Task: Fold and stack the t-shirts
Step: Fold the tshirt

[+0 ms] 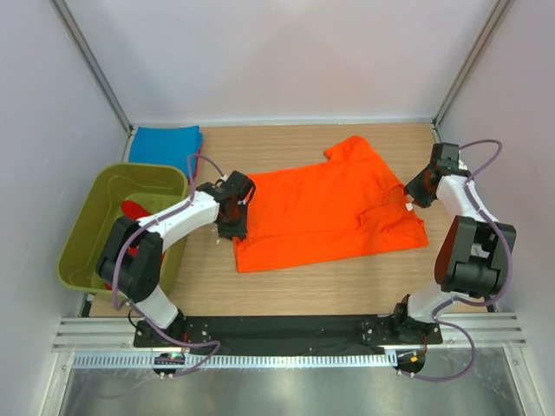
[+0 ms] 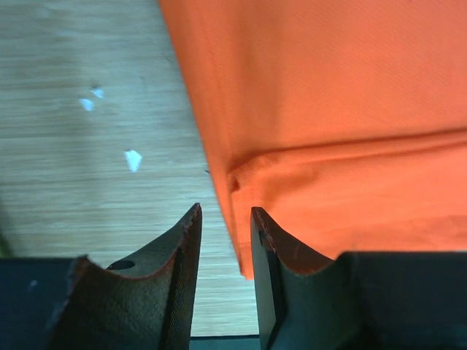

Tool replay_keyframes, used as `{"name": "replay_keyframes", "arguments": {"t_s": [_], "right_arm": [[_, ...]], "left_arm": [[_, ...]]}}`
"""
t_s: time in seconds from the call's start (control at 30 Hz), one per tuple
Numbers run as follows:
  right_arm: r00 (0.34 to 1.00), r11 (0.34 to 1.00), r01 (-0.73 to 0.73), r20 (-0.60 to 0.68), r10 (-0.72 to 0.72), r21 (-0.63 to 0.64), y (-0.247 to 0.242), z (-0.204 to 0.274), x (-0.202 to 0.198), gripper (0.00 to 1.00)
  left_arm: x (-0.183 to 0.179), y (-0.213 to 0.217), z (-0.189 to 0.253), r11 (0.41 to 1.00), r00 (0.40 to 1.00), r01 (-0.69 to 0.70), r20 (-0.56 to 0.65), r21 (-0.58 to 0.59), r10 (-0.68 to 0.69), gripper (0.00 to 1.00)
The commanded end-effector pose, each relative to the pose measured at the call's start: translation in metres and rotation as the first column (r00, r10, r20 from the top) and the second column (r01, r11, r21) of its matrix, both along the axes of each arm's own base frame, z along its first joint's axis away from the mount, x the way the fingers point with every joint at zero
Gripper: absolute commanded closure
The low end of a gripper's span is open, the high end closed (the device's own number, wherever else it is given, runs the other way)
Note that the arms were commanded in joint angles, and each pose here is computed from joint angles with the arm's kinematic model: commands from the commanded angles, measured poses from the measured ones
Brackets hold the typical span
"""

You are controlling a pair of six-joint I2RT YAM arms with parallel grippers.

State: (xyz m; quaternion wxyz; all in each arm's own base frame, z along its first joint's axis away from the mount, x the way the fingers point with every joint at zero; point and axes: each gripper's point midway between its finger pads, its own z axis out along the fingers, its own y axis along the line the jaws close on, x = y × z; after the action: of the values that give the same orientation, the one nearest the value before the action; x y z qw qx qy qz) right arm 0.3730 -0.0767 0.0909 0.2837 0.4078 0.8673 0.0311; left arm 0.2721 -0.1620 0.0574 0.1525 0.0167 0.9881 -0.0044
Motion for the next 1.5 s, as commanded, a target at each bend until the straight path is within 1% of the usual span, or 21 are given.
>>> {"name": "replay_keyframes", "arguments": {"t_s": [0.0, 0.03, 0.1, 0.2, 0.23, 0.3, 0.4, 0.53, 0.67, 0.73, 0.83, 0.87, 0.97, 1.03, 1.13, 1.2, 1.23, 1.27, 1.3, 1.4, 1.47], "right_arm": [[0.999, 0.998, 0.021, 0.037, -0.019, -0.056, -0.01, 0.029, 0.0, 0.58], [0.999, 0.998, 0.024, 0.047, -0.021, -0.065, -0.011, 0.035, -0.003, 0.54], [0.998, 0.998, 0.013, 0.055, -0.01, -0.064, -0.007, 0.038, -0.006, 0.52], [0.999, 0.998, -0.025, 0.037, 0.027, -0.057, 0.003, 0.033, -0.012, 0.53], [0.999, 0.998, -0.027, 0.026, 0.028, -0.057, 0.004, 0.03, -0.015, 0.53], [1.0, 0.998, -0.015, -0.008, 0.015, -0.06, 0.003, 0.016, -0.023, 0.54], [0.999, 0.998, -0.01, -0.046, 0.007, -0.057, 0.003, 0.0, -0.032, 0.56], [0.998, 0.999, 0.003, -0.07, -0.006, -0.034, 0.008, -0.019, -0.042, 0.57], [0.992, 0.997, 0.044, -0.112, -0.051, -0.064, 0.003, -0.034, -0.06, 0.58], [0.992, 0.996, 0.047, -0.115, -0.055, -0.07, 0.002, -0.034, -0.062, 0.57], [0.992, 0.995, 0.055, -0.11, -0.064, -0.081, -0.001, -0.024, -0.06, 0.58], [0.994, 0.995, 0.055, -0.086, -0.062, -0.079, 0.0, -0.017, -0.057, 0.58], [0.997, 0.999, 0.044, -0.066, -0.045, -0.027, 0.016, -0.004, -0.048, 0.58], [0.992, 0.997, 0.042, -0.115, -0.049, -0.063, 0.023, 0.002, -0.047, 0.58], [0.976, 0.994, 0.057, -0.204, -0.075, -0.097, 0.042, 0.003, -0.046, 0.58], [0.972, 0.993, 0.017, -0.23, -0.043, -0.115, 0.068, -0.001, -0.042, 0.58], [0.973, 0.992, 0.009, -0.227, -0.037, -0.123, 0.077, 0.003, -0.039, 0.58], [0.974, 0.992, 0.003, -0.224, -0.033, -0.13, 0.083, 0.003, -0.038, 0.58], [0.977, 0.992, 0.006, -0.21, -0.033, -0.127, 0.097, 0.003, -0.036, 0.58], [0.975, 0.992, 0.009, -0.219, -0.037, -0.126, 0.111, -0.003, -0.033, 0.57], [0.972, 0.992, 0.013, -0.232, -0.042, -0.124, 0.117, -0.006, -0.028, 0.58]], "left_arm": [[-0.008, -0.039, 0.003, 0.969, 0.999, 0.036, 0.004, -0.245, -0.036, 0.65], [-0.007, -0.046, 0.002, 0.958, 1.0, 0.022, 0.015, -0.285, -0.019, 0.65], [-0.006, -0.044, -0.004, 0.96, 1.0, -0.001, 0.019, -0.279, 0.006, 0.65], [-0.007, -0.03, -0.02, 0.979, 0.999, -0.041, -0.013, -0.198, 0.04, 0.64], [-0.003, -0.017, -0.026, 0.99, 0.998, -0.068, 0.005, -0.125, 0.069, 0.64], [-0.007, -0.005, -0.035, 0.994, 0.996, -0.092, -0.012, -0.062, 0.092, 0.64], [-0.007, 0.015, -0.04, 0.991, 0.991, -0.13, 0.011, 0.036, 0.13, 0.64], [-0.006, 0.023, -0.04, 0.986, 0.989, -0.149, 0.025, 0.077, 0.147, 0.63], [0.001, 0.032, -0.027, 0.978, 0.984, -0.17, 0.075, 0.123, 0.161, 0.63], [0.002, 0.033, -0.016, 0.977, 0.983, -0.174, 0.087, 0.12, 0.164, 0.62], [0.007, 0.024, 0.008, 0.987, 0.983, -0.152, 0.118, 0.061, 0.144, 0.61], [0.009, 0.02, 0.014, 0.99, 0.984, -0.135, 0.124, 0.035, 0.129, 0.6], [0.008, -0.022, 0.034, 0.987, 0.995, 0.011, 0.101, -0.161, 0.006, 0.58], [0.002, -0.042, 0.035, 0.964, 0.997, 0.056, 0.059, -0.259, -0.043, 0.58], [0.0, -0.044, 0.022, 0.965, 0.999, 0.049, 0.03, -0.259, -0.042, 0.58], [-0.001, -0.034, 0.011, 0.982, 0.999, 0.033, 0.015, -0.187, -0.031, 0.59], [0.002, -0.024, 0.007, 0.993, 0.999, 0.02, 0.032, -0.117, -0.017, 0.58], [0.002, -0.021, 0.004, 0.995, 1.0, 0.01, 0.026, -0.099, -0.008, 0.58], [0.004, -0.021, 0.004, 0.995, 1.0, 0.001, 0.032, -0.096, 0.002, 0.58], [0.007, -0.024, -0.001, 0.993, 0.998, -0.024, 0.047, -0.118, 0.03, 0.59], [0.008, -0.02, -0.008, 0.994, 0.997, -0.043, 0.057, -0.099, 0.049, 0.61]]}}
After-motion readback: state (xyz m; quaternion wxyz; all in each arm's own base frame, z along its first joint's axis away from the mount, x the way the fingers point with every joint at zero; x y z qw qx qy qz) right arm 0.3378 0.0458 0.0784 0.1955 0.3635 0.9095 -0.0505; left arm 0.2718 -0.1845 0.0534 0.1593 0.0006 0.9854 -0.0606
